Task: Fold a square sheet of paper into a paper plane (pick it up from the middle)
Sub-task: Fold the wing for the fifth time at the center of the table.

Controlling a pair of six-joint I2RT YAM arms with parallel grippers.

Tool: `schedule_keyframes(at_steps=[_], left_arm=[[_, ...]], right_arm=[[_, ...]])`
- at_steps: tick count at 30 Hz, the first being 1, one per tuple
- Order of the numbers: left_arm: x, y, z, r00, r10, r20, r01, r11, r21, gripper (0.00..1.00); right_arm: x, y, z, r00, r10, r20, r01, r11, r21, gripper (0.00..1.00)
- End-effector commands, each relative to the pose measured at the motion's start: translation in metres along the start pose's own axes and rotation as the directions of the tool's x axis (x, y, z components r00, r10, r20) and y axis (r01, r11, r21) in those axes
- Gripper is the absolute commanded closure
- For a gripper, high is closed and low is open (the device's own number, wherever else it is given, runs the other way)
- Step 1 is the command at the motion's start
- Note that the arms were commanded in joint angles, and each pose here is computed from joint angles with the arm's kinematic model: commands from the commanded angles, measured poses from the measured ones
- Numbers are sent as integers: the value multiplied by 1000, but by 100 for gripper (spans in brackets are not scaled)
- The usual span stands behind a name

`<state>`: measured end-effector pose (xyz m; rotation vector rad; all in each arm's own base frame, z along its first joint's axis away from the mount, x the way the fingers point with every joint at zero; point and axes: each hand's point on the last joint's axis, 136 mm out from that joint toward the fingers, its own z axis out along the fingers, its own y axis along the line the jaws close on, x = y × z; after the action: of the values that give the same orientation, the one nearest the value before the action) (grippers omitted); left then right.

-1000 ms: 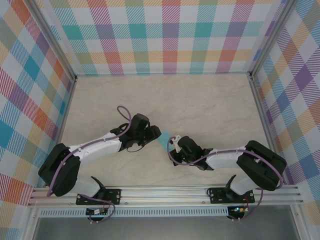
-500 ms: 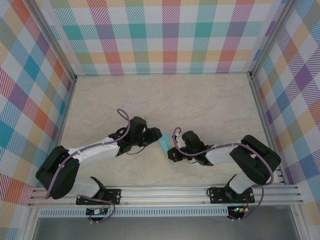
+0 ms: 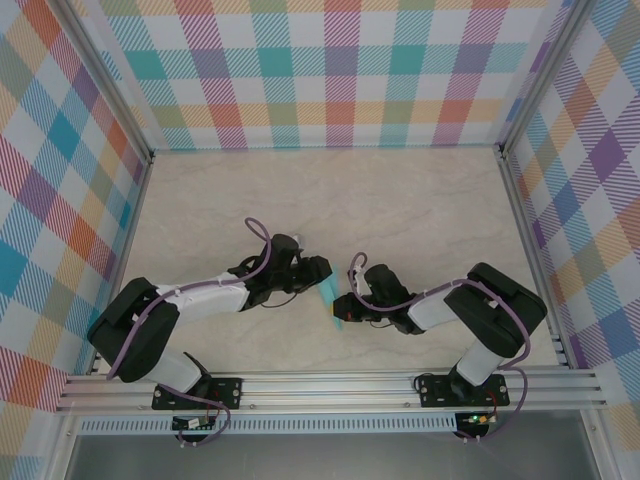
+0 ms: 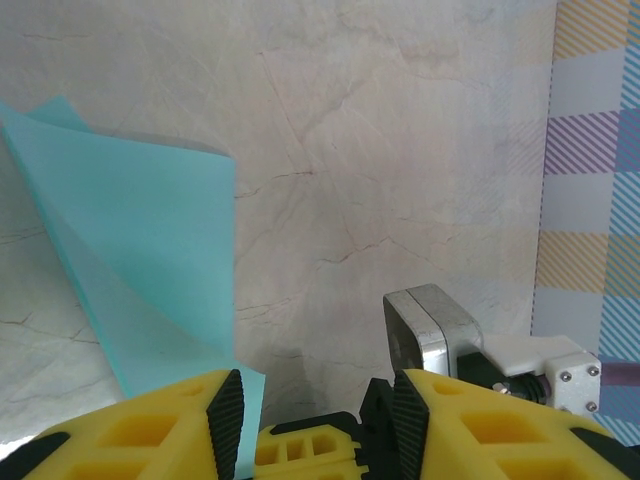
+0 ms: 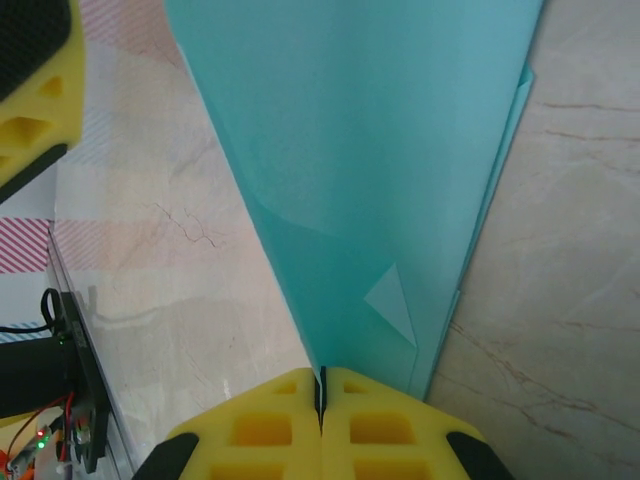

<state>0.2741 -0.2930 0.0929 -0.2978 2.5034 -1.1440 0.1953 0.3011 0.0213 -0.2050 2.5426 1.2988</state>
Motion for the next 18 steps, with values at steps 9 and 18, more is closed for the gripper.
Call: schedule_keyframes(at_steps=[9,18], left_arm=[[12,-7,11,999,44,-23,-43,997,61,54],[19,1,25,997,59,-49,-57,997,51,53]], right_arm=[[5,-15,0,989,150,19,-150,988,21,97],[13,-29,3,974,225,10,-225,973,52,96]])
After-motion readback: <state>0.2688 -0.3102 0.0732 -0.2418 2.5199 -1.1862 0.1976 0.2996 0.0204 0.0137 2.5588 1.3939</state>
